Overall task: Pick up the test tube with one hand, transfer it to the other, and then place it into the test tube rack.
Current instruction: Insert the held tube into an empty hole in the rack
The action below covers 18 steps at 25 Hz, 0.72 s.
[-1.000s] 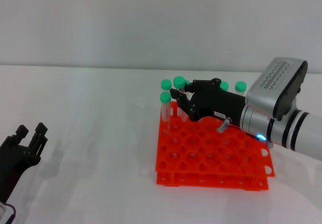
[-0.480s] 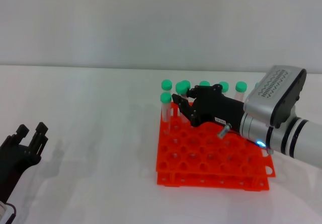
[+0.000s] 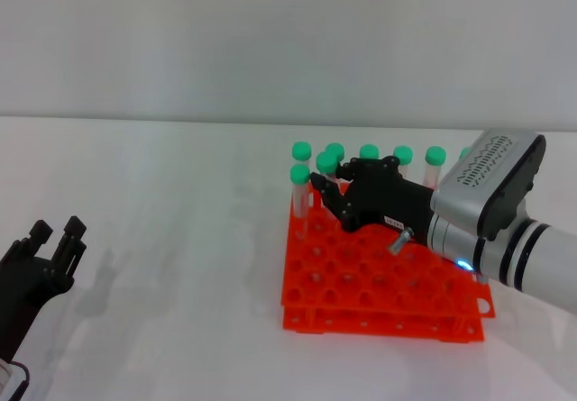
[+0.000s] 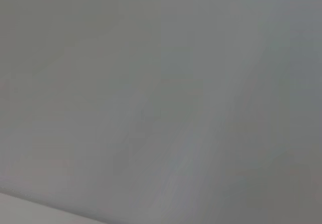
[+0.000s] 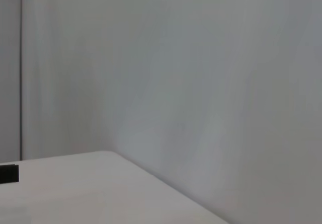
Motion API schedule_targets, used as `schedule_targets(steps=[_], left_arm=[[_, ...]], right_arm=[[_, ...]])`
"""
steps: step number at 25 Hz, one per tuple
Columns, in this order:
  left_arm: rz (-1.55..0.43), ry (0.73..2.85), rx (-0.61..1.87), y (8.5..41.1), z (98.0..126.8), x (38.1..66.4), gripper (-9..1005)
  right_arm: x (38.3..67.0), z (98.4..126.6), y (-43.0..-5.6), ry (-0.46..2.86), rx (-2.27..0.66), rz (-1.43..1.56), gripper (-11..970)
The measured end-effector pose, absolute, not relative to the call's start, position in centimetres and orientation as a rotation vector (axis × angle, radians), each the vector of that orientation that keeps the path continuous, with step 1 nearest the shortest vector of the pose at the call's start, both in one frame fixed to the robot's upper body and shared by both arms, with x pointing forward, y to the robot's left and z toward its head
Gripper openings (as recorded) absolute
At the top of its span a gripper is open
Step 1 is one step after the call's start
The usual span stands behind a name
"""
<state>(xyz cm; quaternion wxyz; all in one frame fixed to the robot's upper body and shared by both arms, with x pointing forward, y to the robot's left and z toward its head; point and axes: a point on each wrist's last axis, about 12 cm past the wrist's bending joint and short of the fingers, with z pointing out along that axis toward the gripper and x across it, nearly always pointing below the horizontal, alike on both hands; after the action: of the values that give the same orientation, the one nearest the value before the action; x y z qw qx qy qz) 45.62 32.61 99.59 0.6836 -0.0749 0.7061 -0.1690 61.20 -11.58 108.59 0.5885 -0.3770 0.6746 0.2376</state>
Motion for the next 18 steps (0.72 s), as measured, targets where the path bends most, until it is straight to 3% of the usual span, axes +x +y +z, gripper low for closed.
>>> schedule_targets(steps=[18], left_arm=[[-0.380, 1.579, -0.165, 32.58, 99.66, 45.71, 521]], right_arm=[[61.06, 107.87, -11.84, 1.625, -0.839, 0.551, 201]])
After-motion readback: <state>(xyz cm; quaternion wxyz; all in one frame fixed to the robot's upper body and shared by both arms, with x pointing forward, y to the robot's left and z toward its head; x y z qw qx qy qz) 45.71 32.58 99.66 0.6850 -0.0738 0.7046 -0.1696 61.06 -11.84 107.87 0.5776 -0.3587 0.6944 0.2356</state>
